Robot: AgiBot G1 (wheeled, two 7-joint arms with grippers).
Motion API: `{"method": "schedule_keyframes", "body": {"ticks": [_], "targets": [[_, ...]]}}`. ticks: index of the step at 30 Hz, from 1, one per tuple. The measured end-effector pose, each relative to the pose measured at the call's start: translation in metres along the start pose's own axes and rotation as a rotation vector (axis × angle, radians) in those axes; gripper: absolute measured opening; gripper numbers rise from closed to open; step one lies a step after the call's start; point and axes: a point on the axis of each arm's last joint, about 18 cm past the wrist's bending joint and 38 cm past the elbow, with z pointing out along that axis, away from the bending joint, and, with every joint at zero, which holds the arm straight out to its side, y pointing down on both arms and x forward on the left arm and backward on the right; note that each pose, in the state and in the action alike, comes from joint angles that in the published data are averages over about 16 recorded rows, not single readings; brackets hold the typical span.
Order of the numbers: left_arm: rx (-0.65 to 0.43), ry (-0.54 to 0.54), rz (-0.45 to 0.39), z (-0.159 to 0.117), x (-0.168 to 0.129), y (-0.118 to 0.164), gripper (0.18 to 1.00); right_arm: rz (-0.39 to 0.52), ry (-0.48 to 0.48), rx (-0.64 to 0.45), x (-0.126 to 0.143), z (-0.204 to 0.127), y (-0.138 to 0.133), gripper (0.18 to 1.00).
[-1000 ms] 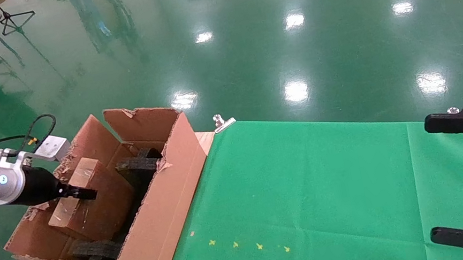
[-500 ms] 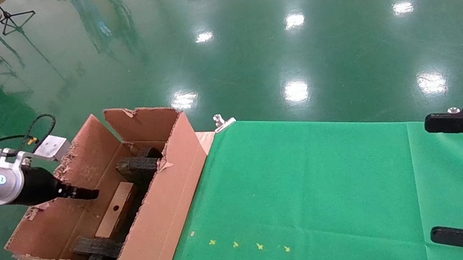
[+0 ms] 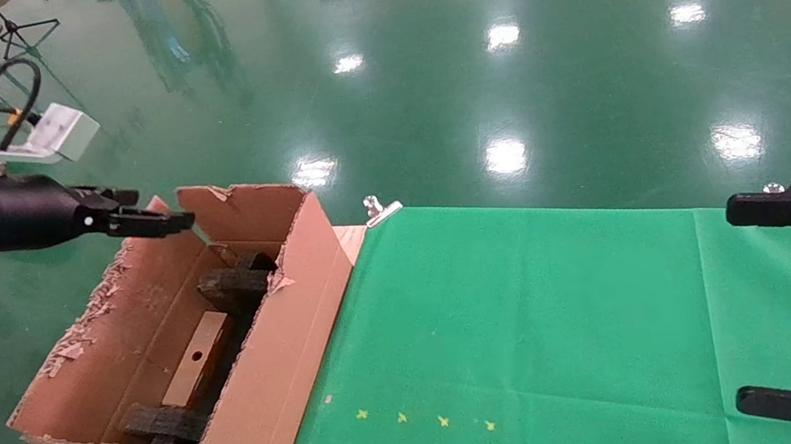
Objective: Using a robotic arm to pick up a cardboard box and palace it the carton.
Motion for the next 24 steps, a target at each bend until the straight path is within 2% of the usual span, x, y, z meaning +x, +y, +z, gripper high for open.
{"method": "schedule_keyframes", "body": {"ticks": [11,24], "targets": [[0.054,0.079,0.045,0.01,0.022,-0.006,0.997,0.0,0.0,0.0,0.0,0.0,0.0,1.001],[0.205,0.283,0.156,0.021,0.081,-0.018,1.001,0.0,0.0,0.0,0.0,0.0,0.0,1.001]]}}
